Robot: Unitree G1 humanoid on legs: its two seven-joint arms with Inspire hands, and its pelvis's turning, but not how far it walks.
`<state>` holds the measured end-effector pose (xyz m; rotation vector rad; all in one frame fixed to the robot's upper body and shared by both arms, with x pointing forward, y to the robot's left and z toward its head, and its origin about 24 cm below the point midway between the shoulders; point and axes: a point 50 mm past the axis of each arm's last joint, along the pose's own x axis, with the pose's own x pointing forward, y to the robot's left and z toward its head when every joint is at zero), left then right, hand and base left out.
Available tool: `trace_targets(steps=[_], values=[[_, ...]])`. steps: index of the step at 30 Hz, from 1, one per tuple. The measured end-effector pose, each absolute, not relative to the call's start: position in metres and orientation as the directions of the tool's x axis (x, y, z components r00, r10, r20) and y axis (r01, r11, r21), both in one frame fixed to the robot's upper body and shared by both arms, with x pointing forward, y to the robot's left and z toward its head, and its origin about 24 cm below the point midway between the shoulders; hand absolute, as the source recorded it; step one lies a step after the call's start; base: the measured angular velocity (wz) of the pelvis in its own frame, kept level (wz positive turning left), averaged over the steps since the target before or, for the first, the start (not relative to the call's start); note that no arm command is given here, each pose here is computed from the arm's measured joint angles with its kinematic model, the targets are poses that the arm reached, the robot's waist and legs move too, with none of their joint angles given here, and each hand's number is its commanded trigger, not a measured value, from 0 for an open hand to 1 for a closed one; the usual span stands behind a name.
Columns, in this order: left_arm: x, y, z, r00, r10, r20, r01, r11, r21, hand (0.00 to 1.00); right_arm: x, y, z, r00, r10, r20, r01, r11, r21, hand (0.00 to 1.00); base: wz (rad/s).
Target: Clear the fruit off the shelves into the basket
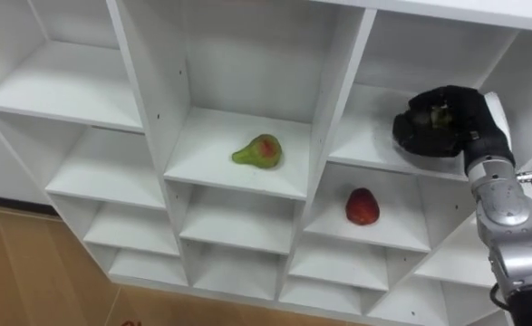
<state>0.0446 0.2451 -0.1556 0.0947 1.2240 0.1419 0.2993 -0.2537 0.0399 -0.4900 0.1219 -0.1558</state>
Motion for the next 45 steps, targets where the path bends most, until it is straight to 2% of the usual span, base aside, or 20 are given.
trace_targets(steps=[28,43,45], values=[[0.058,0.241,-0.155,0.361,0.141,-0.922,-0.026,0.99,0.142,1.0,0.302,-0.235,0.04,0.993,-0.079,-0.093,0.023,0.872,-0.489,1.0,0.0],[0.069,0.231,-0.154,0.402,0.114,-0.908,-0.02,0.993,0.116,1.0,0.263,-0.197,0.055,0.986,0.156,-0.064,-0.167,0.857,-0.487,1.0,-0.04],[0.073,0.229,-0.154,0.414,0.106,-0.904,-0.016,0.994,0.109,1.0,0.257,-0.183,0.058,0.977,0.208,-0.052,-0.206,0.842,-0.498,1.0,-0.07]])
